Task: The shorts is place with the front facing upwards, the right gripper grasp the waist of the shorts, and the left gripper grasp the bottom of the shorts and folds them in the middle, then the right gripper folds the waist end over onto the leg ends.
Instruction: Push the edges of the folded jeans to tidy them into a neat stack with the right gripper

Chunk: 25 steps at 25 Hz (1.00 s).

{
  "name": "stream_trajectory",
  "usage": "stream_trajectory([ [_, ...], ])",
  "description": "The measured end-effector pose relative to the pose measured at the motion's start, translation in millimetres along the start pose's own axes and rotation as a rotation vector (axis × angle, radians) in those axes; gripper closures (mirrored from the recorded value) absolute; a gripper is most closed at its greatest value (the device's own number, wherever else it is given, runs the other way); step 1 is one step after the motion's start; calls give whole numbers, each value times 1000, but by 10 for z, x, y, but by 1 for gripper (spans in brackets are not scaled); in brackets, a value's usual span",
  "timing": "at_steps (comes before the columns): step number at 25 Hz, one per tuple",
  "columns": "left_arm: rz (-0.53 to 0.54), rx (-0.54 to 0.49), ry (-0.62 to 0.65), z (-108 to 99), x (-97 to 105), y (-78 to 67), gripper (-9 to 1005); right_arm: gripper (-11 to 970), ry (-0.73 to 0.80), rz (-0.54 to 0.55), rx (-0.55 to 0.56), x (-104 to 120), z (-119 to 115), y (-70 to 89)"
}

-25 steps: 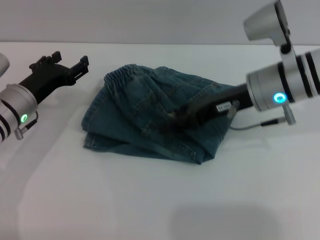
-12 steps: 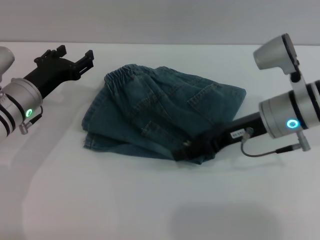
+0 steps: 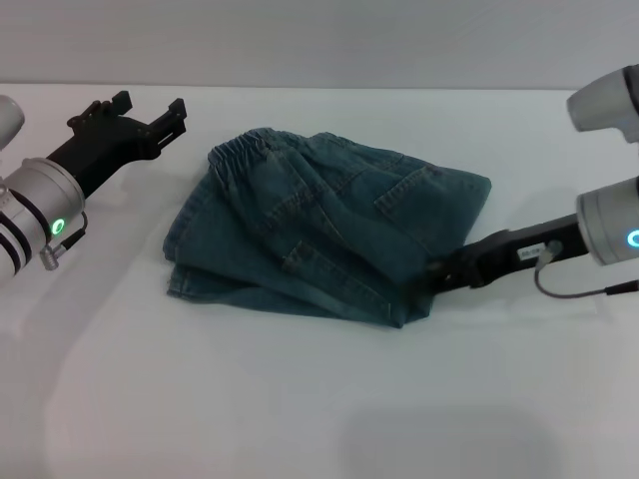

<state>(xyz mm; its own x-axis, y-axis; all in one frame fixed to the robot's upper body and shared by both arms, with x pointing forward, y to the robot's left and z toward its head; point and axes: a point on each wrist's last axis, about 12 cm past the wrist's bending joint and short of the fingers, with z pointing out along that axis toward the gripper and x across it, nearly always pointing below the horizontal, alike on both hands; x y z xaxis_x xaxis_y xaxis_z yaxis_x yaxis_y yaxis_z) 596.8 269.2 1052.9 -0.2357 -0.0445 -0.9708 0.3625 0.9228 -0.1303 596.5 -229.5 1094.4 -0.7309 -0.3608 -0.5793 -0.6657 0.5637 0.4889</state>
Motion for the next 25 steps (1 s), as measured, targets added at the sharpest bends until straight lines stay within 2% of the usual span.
stream_trajectory([
  [7, -23, 6, -3, 3, 14, -21, 196, 300, -51, -8, 110, -94, -53, -139],
  [12, -33, 1, 2, -5, 38, -16, 196, 300, -66, -39, 138, -205, -52, -146],
  [18, -40, -6, 2, -16, 45, 0, 196, 300, -73, -108, 26, -331, -74, 76],
  [25, -34, -7, 0, -10, 37, 1, 196, 299, 0, -111, -85, -259, 144, 268],
])
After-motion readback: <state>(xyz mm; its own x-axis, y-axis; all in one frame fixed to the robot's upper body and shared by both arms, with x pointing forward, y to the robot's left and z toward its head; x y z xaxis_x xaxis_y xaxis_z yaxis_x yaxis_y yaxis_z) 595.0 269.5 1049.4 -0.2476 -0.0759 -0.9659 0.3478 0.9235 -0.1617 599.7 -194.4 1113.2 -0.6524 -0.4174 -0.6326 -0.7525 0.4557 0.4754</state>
